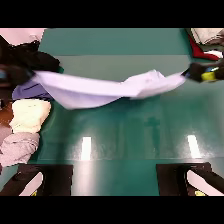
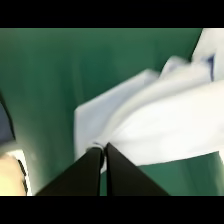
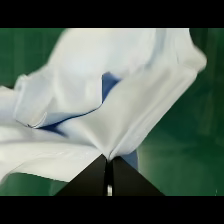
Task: Fold the shirts.
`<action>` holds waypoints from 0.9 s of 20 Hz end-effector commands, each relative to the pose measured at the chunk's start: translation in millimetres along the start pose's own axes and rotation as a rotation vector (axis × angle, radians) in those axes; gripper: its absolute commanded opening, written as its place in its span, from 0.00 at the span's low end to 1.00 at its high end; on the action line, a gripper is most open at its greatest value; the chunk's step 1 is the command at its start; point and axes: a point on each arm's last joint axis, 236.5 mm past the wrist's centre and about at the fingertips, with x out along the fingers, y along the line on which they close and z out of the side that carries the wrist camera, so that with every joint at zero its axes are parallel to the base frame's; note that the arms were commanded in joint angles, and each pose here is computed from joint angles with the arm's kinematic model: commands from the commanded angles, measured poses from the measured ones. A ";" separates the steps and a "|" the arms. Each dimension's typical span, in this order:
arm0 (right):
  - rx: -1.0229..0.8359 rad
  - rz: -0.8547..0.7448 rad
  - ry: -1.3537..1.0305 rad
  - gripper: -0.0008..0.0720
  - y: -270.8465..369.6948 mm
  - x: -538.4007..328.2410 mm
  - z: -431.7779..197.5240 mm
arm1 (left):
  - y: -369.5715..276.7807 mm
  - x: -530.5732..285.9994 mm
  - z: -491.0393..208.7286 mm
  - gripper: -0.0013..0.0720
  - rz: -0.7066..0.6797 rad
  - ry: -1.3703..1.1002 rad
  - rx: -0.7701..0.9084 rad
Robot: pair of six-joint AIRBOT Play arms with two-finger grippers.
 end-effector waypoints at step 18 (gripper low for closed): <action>-0.116 -0.371 -0.632 0.03 49.4 -323.0 71.6 | -126.9 -255.0 111.0 0.05 -0.051 -0.588 0.305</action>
